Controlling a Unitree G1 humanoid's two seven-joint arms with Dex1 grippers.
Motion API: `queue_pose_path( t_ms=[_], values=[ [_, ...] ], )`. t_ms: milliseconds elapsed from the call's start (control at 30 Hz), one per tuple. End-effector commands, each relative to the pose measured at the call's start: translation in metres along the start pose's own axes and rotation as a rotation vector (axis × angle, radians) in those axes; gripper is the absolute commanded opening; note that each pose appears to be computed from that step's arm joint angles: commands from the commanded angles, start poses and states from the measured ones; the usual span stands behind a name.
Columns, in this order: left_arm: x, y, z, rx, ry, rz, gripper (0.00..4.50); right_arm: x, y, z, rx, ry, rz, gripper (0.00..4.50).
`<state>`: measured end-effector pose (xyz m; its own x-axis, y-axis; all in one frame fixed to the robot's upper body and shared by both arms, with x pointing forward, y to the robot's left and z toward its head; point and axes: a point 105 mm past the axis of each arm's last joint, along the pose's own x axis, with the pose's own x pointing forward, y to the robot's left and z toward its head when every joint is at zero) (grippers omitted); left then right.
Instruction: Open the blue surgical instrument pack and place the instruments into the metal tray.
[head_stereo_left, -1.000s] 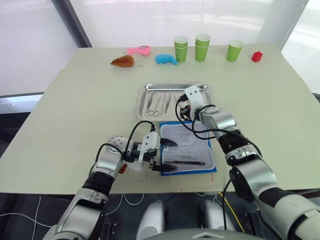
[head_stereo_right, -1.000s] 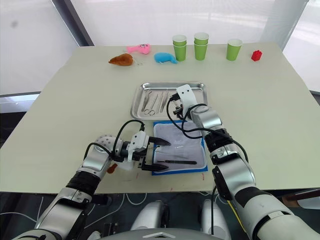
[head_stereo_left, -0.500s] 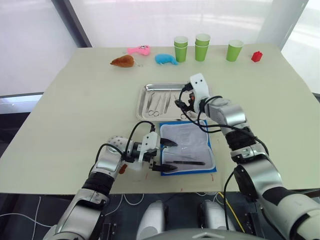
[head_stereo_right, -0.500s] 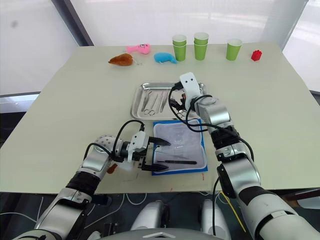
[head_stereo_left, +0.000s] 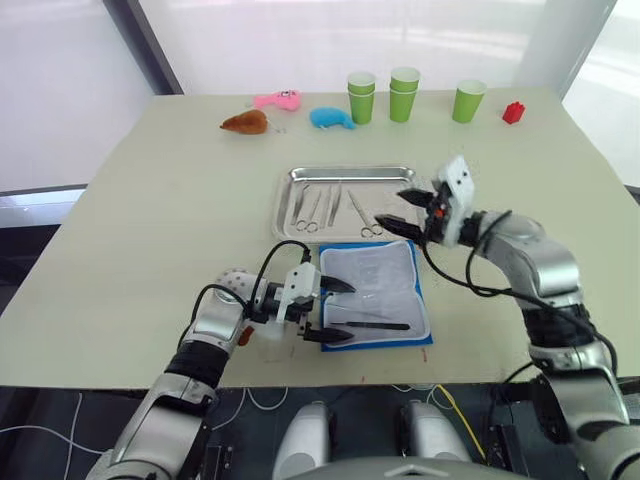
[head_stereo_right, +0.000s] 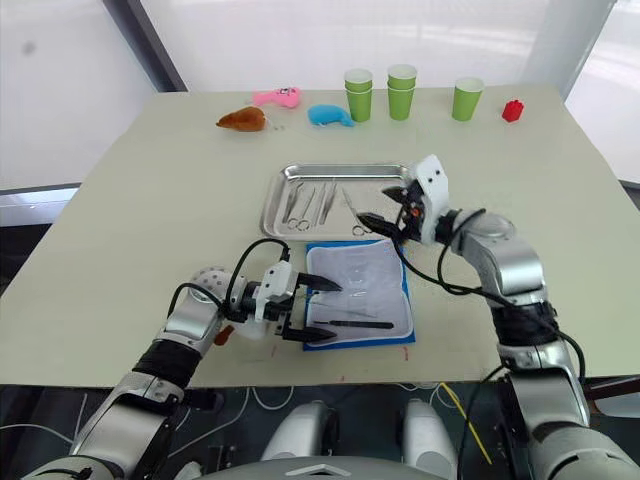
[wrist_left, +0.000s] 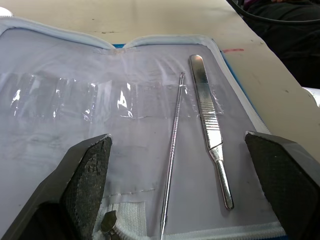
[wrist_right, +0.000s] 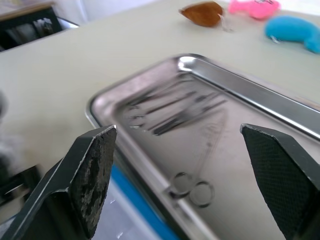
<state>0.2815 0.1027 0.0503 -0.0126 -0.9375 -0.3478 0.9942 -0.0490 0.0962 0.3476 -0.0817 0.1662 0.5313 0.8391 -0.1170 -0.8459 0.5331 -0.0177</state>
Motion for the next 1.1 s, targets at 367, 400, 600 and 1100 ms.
queue_pose_path(
  t_ms=[367,400,600,1100],
  values=[
    [0.012,-0.026,-0.048,-0.182,0.108,-0.071,4.5,-0.039,0.069,-0.046,-0.215,0.186,0.379,4.13],
    [0.013,-0.027,-0.048,-0.182,0.109,-0.073,4.5,-0.04,0.071,-0.05,-0.227,0.203,0.397,4.13],
    [0.013,-0.027,-0.049,-0.182,0.109,-0.072,4.5,-0.048,0.07,-0.052,-0.242,0.225,0.4,4.13],
    [0.014,-0.028,-0.049,-0.186,0.111,-0.081,4.5,-0.125,0.048,0.009,-0.279,0.043,0.382,4.13]
  ],
)
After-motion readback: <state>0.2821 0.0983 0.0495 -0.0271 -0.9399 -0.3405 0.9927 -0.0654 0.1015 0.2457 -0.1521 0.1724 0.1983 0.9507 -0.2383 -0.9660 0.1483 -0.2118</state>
